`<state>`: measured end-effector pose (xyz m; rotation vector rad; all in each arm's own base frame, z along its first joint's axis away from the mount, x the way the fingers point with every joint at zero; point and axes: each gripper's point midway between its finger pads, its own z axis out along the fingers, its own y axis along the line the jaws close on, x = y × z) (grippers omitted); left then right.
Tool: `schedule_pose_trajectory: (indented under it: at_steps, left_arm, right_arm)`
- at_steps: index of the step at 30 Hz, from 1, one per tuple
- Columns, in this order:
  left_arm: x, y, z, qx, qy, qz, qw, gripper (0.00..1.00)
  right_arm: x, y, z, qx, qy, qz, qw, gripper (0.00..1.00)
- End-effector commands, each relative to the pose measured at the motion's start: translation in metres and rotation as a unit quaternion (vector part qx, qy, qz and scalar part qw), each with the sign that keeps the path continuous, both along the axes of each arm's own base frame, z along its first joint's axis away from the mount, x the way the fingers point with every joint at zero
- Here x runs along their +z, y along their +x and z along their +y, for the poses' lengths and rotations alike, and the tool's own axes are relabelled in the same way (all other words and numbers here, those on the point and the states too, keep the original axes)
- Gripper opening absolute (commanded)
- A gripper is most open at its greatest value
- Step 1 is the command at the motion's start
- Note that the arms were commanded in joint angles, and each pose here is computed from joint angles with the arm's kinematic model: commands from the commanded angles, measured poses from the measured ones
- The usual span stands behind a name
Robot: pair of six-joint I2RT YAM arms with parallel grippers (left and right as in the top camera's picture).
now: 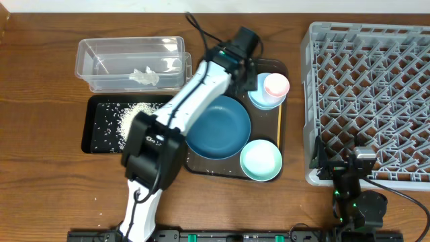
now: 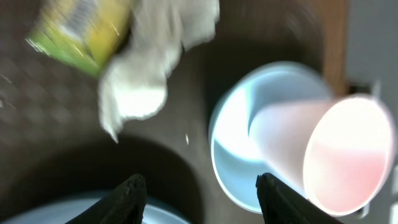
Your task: Sort waste into correct bins and load items into the dishwasher rack
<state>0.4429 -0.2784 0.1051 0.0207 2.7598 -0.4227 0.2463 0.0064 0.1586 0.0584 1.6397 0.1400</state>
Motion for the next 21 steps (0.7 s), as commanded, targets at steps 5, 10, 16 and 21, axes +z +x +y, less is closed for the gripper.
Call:
schedule_pose_trajectory:
  at_steps: [5,10,16,21]
  left_arm:
    - [0.018,0.046,0.015,-0.036,0.007,-0.095,0.995,0.64]
    - [0.004,0.063,0.003,-0.090,0.023,-0.136,0.986,0.64]
    - [-0.017,0.075,-0.003,-0.100,0.025,-0.148,0.984,0.64]
    - [-0.039,0.078,-0.005,-0.102,0.029,-0.140,0.984,0.63]
  right_arm:
    - [0.000,0.000,-0.002,-0.003,-0.006,-0.001,1.000,0.99]
    - [0.000,0.000,-0.002,-0.003,-0.006,-0.001,1.000,0.99]
    - [0.000,0.000,-0.002,-0.003,-0.006,-0.001,1.000,0.99]
    - [0.000,0.000,-0.002,-0.003,-0.006,-0.001,1.000,0.99]
